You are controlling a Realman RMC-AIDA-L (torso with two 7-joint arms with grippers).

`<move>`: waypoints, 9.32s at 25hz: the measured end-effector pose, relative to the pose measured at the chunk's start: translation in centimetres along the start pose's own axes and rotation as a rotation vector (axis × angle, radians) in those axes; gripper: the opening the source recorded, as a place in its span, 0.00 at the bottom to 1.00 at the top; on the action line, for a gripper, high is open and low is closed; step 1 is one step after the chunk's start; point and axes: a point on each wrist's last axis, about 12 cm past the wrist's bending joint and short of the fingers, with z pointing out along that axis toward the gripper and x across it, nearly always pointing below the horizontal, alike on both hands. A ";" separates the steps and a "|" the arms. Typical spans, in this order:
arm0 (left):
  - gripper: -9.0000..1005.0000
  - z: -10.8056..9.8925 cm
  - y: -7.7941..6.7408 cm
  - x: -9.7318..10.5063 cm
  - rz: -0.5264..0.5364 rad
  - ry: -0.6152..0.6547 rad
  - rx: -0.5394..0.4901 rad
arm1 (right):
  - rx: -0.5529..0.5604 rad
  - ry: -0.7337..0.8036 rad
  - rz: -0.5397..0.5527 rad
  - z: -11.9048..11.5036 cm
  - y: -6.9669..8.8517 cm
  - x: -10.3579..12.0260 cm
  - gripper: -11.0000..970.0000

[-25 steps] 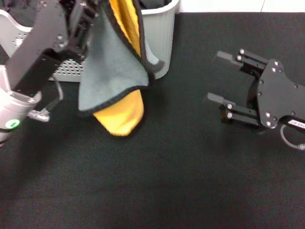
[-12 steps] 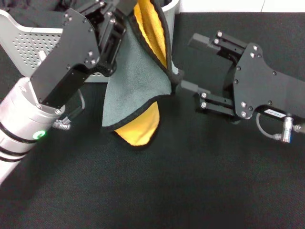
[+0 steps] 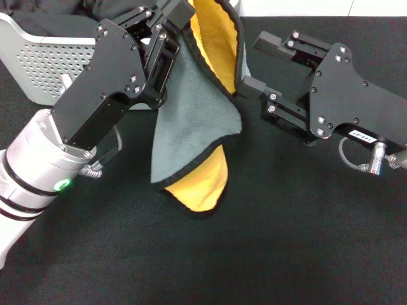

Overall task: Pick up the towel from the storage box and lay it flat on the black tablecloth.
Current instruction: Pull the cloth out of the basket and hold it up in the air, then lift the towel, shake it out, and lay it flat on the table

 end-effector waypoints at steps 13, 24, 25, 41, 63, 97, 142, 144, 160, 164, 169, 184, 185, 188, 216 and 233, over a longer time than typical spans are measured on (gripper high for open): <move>0.05 0.4 0.2 0.0 0.003 -0.006 0.008 | 0.116 0.067 0.000 -0.9 -0.4 1.0 0.47; 0.05 0.3 0.4 0.1 0.027 0.006 -0.015 | -0.014 0.039 -0.005 1.0 1.5 0.8 0.47; 0.05 0.2 0.4 0.1 0.030 0.007 -0.017 | -0.024 0.033 -0.008 1.1 1.7 0.7 0.47; 0.06 0.4 0.1 0.4 0.026 0.019 0.002 | 0.015 0.053 -0.081 0.9 2.0 1.2 0.48; 0.06 0.1 0.0 0.4 0.018 0.008 -0.022 | 0.187 0.027 -0.099 -1.2 1.8 1.0 0.47; 0.06 -0.2 -0.5 0.7 -0.002 0.031 -0.003 | 0.182 0.025 -0.106 -0.9 1.2 0.7 0.02; 0.65 -3.0 -0.6 3.7 -0.091 0.242 -0.185 | 0.141 0.114 -0.265 4.4 -5.2 -7.7 0.03; 0.65 -3.3 -0.9 3.4 -0.065 0.221 -0.183 | 0.144 0.115 -0.264 4.3 -5.2 -7.7 0.03; 0.65 -2.0 -1.4 4.2 -0.047 0.226 -0.159 | 0.124 0.097 -0.257 4.4 -4.8 -7.7 0.03; 0.65 -2.1 -1.2 4.4 -0.031 0.245 -0.174 | 0.109 0.087 -0.256 4.6 -4.6 -7.8 0.03; 0.64 -2.5 -0.9 4.5 -0.022 0.258 -0.206 | 0.096 0.075 -0.262 4.7 -4.4 -8.1 0.03; 0.64 -3.6 -0.8 4.5 -0.018 0.280 -0.244 | 0.126 0.064 -0.271 3.4 -4.2 -8.8 0.04; 0.64 -3.6 -0.8 4.5 -0.017 0.278 -0.243 | 0.129 0.064 -0.273 3.3 -4.2 -8.8 0.04; 0.64 -3.5 -0.8 4.4 -0.017 0.273 -0.241 | 0.139 0.064 -0.278 3.0 -4.2 -9.0 0.04; 0.57 -3.5 -0.9 5.1 -0.037 0.326 -0.236 | 0.154 -0.021 -0.275 1.2 -4.1 -10.3 0.05; 0.51 -3.4 -0.8 5.1 -0.112 0.317 -0.245 | 0.163 -0.023 -0.271 0.7 -4.0 -10.3 0.05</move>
